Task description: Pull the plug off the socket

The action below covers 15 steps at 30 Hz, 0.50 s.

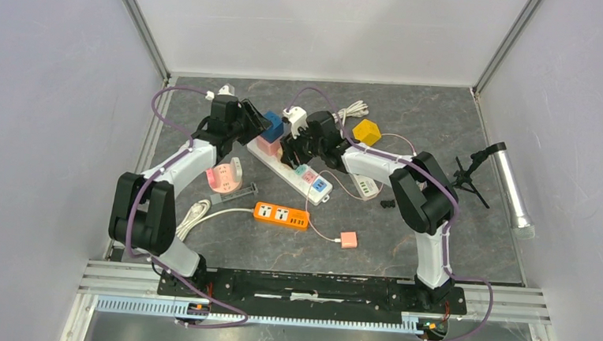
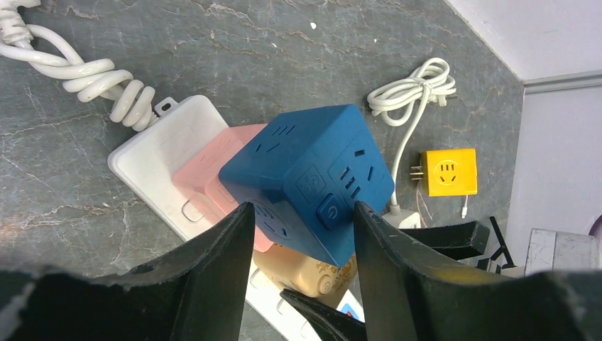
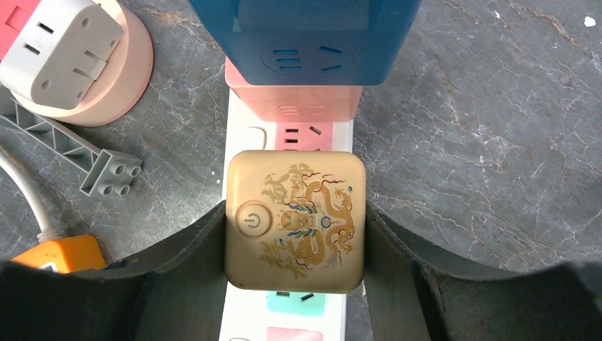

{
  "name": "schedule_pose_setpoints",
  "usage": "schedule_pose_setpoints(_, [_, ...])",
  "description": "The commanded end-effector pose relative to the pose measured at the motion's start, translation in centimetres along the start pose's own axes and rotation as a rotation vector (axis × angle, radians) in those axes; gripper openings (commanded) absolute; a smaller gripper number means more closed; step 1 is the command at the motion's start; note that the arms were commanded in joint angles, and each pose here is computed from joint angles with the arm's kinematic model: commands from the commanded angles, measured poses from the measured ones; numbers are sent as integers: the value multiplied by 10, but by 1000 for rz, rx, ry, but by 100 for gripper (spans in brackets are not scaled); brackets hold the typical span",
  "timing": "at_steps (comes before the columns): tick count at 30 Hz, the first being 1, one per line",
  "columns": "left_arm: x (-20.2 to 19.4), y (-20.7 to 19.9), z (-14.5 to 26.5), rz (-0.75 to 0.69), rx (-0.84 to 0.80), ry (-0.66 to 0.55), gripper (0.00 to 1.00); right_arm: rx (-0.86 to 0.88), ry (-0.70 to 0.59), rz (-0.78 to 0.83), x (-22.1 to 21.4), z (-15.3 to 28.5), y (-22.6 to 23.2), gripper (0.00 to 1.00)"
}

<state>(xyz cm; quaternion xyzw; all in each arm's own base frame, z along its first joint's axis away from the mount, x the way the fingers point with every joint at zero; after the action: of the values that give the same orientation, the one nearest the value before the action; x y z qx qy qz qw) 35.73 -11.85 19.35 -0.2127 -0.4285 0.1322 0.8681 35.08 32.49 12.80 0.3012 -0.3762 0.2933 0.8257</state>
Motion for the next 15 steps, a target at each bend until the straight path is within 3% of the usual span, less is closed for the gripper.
schedule_pose_setpoints(1, [-56, 49, 3, -70, 239, 245, 58, 115, -248, 46, 87, 44, 36, 0])
schedule_pose_setpoints(7, [-58, 50, 4, -72, 242, 255, 58, 64, -332, 73, 123, 67, 40, 0])
schedule_pose_setpoints(15, [-54, 48, 5, -72, 234, 246, 57, -10, -346, 45, 119, 85, 28, 0])
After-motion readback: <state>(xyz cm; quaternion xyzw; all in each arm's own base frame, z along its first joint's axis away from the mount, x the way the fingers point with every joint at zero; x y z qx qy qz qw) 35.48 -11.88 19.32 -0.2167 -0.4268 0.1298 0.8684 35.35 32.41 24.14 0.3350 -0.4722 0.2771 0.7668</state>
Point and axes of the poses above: each gripper's point midway between its finger pads, its own z axis back along the fingers, its own y axis along the line the jaws close on, x = y × z, the point moved 9 cm from there along z, back along the fingers, and after that the axes turned 12 degrees about -z, right-handed, at the moved point
